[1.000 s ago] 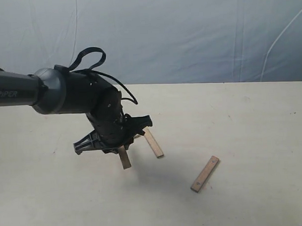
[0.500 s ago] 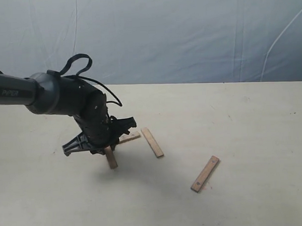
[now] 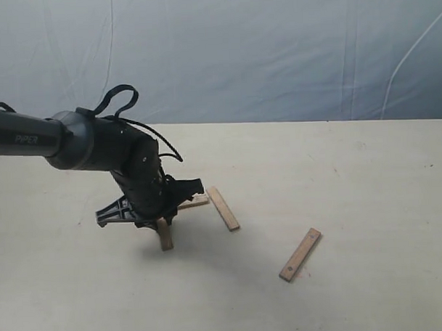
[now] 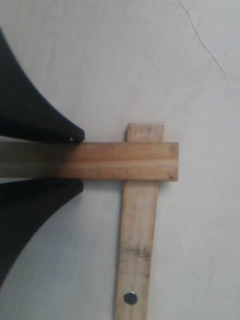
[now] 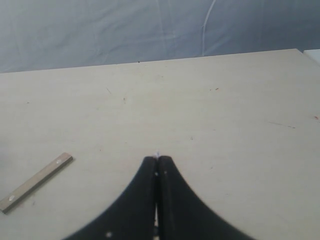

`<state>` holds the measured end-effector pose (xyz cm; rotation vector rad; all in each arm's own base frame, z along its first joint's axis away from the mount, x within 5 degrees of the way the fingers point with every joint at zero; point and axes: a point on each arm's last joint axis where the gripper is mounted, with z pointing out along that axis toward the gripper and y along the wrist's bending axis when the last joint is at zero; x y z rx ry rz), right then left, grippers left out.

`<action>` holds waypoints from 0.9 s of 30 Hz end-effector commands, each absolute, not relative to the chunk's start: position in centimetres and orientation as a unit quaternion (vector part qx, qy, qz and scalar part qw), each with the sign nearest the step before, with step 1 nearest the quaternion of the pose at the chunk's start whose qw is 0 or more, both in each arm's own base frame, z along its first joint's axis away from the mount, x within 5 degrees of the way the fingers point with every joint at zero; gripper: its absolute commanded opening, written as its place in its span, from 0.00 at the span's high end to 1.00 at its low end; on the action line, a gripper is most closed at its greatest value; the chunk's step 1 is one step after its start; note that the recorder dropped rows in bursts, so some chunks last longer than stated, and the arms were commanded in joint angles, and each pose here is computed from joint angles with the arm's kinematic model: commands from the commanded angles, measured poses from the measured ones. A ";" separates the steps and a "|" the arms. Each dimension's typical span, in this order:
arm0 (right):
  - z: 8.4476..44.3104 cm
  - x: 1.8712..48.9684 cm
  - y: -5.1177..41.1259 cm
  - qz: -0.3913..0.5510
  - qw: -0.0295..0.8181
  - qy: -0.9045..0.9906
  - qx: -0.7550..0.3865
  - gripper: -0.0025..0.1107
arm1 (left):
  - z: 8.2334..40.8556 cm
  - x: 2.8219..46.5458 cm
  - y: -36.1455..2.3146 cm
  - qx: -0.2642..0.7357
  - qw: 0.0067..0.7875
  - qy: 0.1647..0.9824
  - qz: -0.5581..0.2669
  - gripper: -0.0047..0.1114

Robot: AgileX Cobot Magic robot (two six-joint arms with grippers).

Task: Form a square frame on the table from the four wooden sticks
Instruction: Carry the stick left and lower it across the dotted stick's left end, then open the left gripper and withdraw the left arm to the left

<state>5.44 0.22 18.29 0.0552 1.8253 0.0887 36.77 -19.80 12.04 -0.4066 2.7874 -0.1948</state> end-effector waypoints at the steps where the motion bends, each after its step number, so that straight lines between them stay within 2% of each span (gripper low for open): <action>1: 18.4 5.4 0.2 0.038 0.616 0.787 0.021 0.99 | 12.4 36.8 -19.9 -0.103 0.133 0.985 -0.048 0.89; 3: 18.4 5.4 0.2 0.038 0.616 0.787 0.021 0.99 | 12.6 36.8 -20.0 -0.086 0.126 0.987 -0.048 0.80; 8: 18.4 5.4 0.2 0.038 0.615 0.787 0.021 0.99 | 13.7 37.0 -20.3 -0.052 0.119 0.990 -0.047 0.49; 11: 18.4 5.4 0.2 0.038 0.615 0.787 0.021 0.99 | 15.5 37.0 -20.1 -0.040 0.126 0.990 -0.042 0.46; 12: 18.4 5.4 0.2 0.038 0.615 0.787 0.021 0.99 | 16.1 36.9 -20.0 -0.039 0.129 0.990 -0.041 0.47; 14: 18.4 5.4 0.2 0.038 0.615 0.787 0.021 0.99 | 18.6 36.6 -19.5 -0.030 0.145 0.988 -0.051 0.69; 15: 18.4 5.4 0.2 0.038 0.615 0.787 0.021 0.99 | 20.0 36.2 -19.3 -0.028 0.156 0.985 -0.061 0.87; 16: 18.4 5.4 0.2 0.038 0.615 0.787 0.021 0.99 | 20.8 36.0 -19.1 -0.028 0.166 0.984 -0.066 0.96; 21: 18.4 5.4 0.2 0.038 0.615 0.787 0.021 0.99 | 26.8 32.1 -15.5 -0.026 0.296 0.948 -0.116 0.96; 25: 18.8 5.5 0.2 0.034 0.637 0.770 0.018 0.99 | 30.9 25.5 -12.1 0.005 0.449 0.874 -0.184 0.96; 27: 20.0 5.7 0.2 0.031 0.685 0.727 0.015 0.99 | 32.0 21.5 -10.5 0.013 0.524 0.817 -0.238 0.96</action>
